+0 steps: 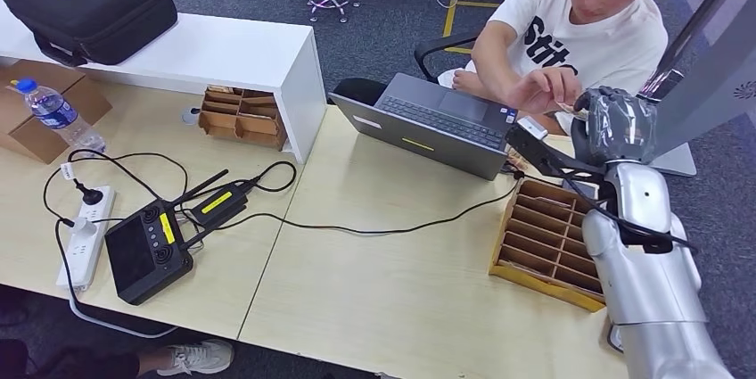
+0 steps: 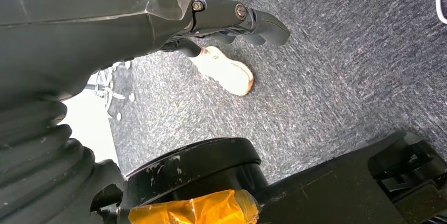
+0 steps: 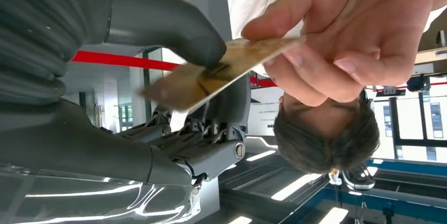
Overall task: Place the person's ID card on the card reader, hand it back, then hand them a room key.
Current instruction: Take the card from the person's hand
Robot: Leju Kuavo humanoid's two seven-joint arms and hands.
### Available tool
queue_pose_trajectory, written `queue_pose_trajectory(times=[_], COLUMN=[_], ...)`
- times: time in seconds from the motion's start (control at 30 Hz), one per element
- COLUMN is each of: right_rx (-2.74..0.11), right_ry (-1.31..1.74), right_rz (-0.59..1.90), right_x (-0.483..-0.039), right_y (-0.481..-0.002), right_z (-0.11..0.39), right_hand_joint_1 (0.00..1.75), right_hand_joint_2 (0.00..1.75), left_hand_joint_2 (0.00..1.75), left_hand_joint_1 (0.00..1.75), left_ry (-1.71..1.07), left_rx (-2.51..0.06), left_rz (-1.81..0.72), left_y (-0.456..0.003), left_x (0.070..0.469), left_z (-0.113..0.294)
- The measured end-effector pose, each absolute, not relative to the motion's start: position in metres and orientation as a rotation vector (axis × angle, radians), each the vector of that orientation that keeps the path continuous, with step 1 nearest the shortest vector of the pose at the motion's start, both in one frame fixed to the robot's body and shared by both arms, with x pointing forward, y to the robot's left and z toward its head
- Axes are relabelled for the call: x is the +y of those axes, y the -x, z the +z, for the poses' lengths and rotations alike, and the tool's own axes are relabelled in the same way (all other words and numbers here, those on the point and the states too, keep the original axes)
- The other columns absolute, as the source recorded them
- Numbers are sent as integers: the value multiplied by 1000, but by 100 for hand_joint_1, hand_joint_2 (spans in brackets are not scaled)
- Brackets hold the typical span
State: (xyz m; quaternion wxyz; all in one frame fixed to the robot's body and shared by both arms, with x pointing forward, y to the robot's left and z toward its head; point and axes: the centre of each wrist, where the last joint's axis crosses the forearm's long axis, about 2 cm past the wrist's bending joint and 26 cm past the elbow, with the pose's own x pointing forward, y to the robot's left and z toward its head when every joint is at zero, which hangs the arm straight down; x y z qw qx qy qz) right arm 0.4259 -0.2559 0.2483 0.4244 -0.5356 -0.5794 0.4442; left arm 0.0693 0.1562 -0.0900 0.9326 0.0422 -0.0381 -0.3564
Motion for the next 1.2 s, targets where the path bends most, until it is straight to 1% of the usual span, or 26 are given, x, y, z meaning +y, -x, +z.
queue_pose_trajectory(times=[0.63,0.7,0.77,0.83,0.93,1.1,1.2], right_rx=[-1492,-1515,-1599,-1736,-1886,-1980,-1979], right_ry=[1328,1308,1227,1094,939,801,780], right_rz=[1110,1111,1100,1051,950,758,679], right_x=[-253,-252,-250,-249,-251,-267,-277], right_y=[-422,-421,-415,-397,-350,-273,-243], right_z=[253,253,250,240,214,181,172], right_hand_joint_1=[175,175,175,175,175,175,175], right_hand_joint_2=[175,175,175,175,175,175,175], left_hand_joint_2=[175,175,175,175,175,175,175], left_hand_joint_1=[0,0,0,0,0,0,0], left_ry=[-90,-90,-89,-89,-94,-102,-104], left_rx=[-80,-80,-80,-81,-84,-88,-88], left_rz=[-740,-740,-728,-705,-664,-594,-566], left_y=[-69,-69,-69,-69,-67,-63,-61], left_x=[156,156,156,156,157,159,159], left_z=[-90,-90,-90,-90,-90,-91,-92])
